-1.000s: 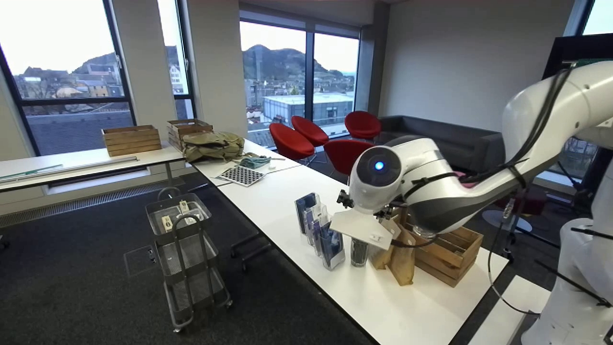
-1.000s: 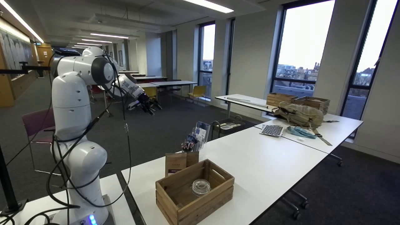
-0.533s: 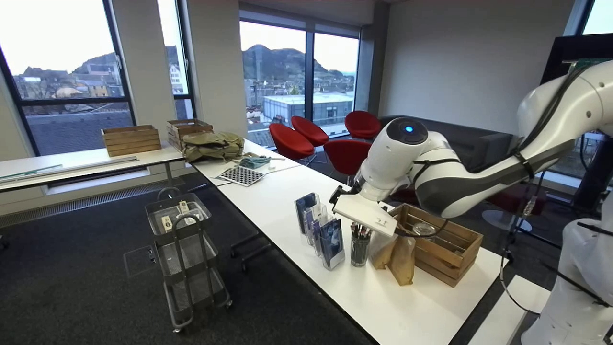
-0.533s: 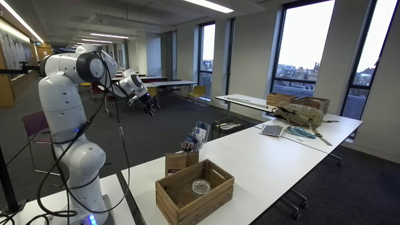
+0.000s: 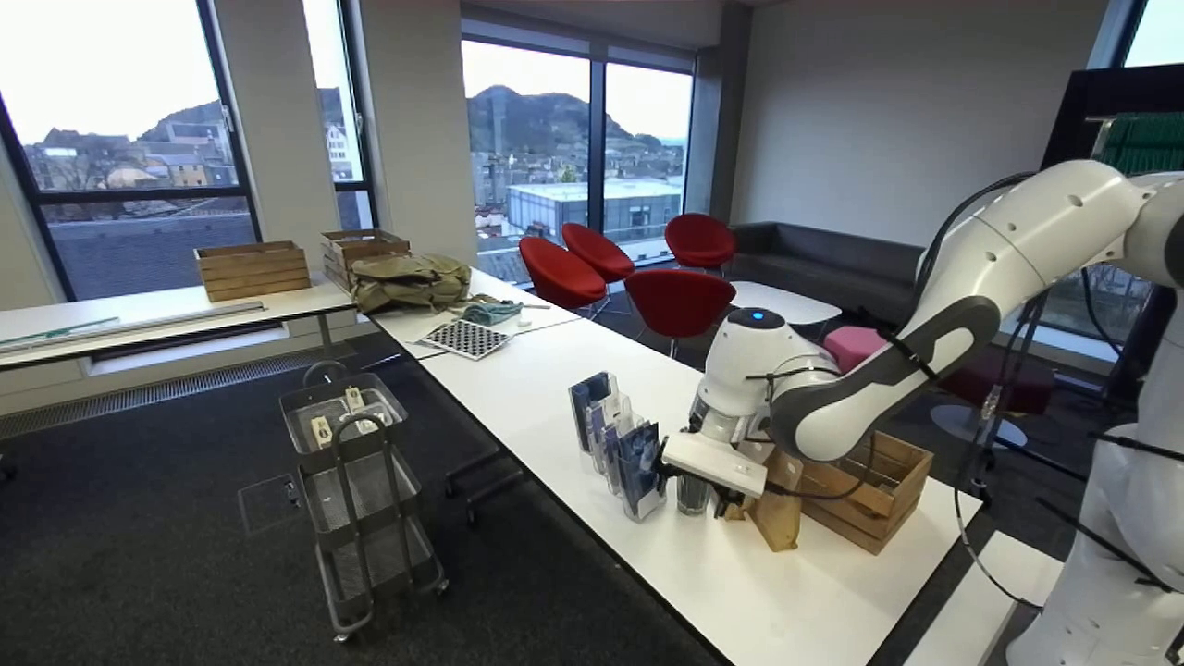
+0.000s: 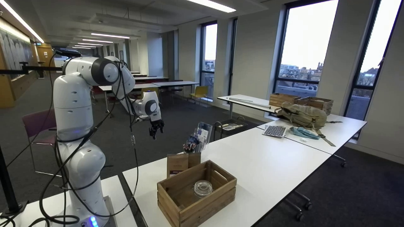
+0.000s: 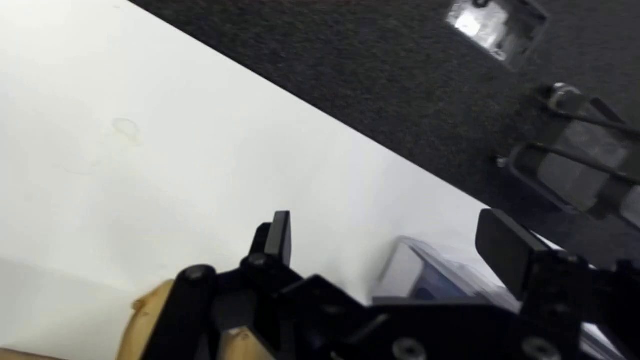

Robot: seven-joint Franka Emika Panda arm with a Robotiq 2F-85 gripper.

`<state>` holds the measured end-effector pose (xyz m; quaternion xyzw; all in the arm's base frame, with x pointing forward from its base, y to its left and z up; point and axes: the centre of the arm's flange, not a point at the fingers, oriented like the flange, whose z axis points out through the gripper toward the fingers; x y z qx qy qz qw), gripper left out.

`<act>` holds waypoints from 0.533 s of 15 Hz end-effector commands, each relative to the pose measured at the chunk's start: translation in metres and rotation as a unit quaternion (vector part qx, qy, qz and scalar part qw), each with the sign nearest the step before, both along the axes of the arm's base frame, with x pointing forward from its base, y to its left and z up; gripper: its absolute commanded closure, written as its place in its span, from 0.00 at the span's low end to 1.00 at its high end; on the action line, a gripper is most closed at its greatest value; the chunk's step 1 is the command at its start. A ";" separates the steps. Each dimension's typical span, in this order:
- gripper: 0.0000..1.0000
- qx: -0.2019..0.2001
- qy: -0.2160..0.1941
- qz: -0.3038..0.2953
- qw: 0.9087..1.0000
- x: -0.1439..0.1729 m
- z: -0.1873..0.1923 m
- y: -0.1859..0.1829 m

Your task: Pick the pencil and put it in the holder

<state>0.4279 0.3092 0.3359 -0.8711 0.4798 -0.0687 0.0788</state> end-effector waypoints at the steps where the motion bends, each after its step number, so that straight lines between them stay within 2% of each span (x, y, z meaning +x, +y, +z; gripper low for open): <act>1: 0.00 -0.012 0.032 -0.007 0.999 -0.007 -0.013 -0.002; 3: 0.00 -0.020 0.063 -0.009 0.998 -0.017 -0.024 -0.001; 8: 0.00 -0.020 0.065 -0.010 0.998 -0.018 -0.024 -0.001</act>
